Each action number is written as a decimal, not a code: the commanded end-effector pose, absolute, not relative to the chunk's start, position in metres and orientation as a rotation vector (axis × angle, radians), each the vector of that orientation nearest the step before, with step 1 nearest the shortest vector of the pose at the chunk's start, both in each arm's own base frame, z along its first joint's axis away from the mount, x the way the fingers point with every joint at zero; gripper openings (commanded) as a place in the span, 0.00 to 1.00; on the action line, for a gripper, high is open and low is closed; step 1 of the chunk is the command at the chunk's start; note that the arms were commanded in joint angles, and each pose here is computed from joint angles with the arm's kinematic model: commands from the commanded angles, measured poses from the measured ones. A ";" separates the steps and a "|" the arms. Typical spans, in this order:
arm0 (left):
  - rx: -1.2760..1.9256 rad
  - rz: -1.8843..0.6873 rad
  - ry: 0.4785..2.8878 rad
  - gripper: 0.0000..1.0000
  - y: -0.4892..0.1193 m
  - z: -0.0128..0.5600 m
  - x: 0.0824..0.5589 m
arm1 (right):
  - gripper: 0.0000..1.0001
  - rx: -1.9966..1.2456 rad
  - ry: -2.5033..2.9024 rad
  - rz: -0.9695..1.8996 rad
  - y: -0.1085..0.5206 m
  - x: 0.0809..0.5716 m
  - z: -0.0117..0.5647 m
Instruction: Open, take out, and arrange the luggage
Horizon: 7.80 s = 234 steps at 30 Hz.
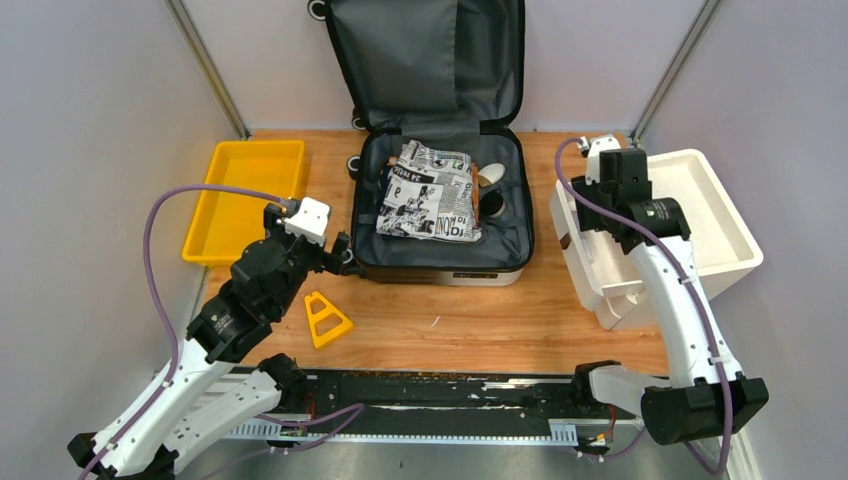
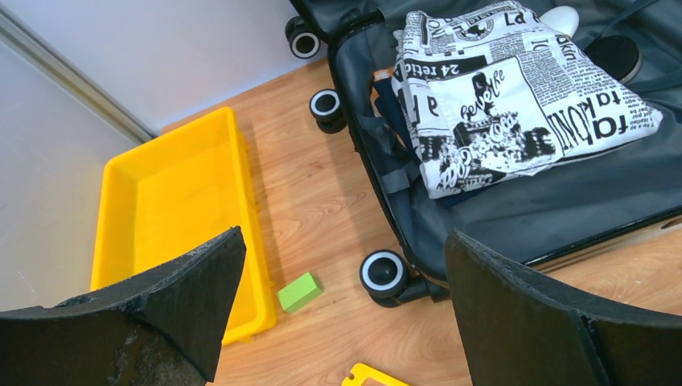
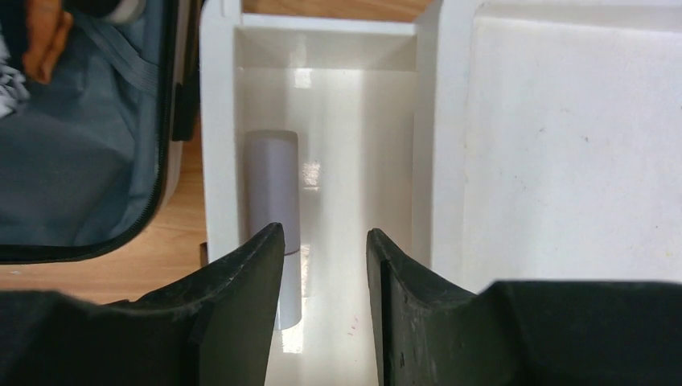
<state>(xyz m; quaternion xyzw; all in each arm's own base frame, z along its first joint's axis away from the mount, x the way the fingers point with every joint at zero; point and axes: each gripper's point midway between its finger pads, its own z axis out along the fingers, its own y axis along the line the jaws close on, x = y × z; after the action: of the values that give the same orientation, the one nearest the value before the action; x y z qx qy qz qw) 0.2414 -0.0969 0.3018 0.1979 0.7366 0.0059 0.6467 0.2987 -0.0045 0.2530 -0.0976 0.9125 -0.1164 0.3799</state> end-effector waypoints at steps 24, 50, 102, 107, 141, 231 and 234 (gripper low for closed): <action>0.444 0.000 1.635 1.00 -0.099 0.312 0.242 | 0.30 -0.071 2.299 0.115 0.075 0.320 0.214; 0.455 0.004 1.647 1.00 -0.101 0.309 0.244 | 0.39 -0.176 2.232 -0.152 0.041 0.319 0.254; 0.464 -0.023 1.629 1.00 -0.104 0.312 0.242 | 1.00 -0.125 2.300 -0.660 -0.071 0.314 0.263; 0.464 -0.025 1.629 1.00 -0.104 0.312 0.241 | 1.00 -0.090 2.282 -0.698 -0.084 0.314 0.267; 0.465 -0.026 1.626 1.00 -0.104 0.313 0.241 | 0.19 -0.259 2.249 -0.352 -0.061 0.319 0.260; 0.425 -0.028 1.592 1.00 -0.095 0.322 0.234 | 0.47 -0.834 2.273 -0.709 0.011 0.330 0.185; 0.431 -0.037 1.593 1.00 -0.097 0.322 0.234 | 0.48 -1.001 2.248 -0.650 0.023 0.320 0.179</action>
<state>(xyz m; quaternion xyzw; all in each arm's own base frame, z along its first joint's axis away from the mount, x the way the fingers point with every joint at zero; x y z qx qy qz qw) 0.2336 -0.0942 0.3103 0.1942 0.7234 -0.0087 0.6625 0.3393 0.0135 0.1810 -0.2791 0.8673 -0.2596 0.3201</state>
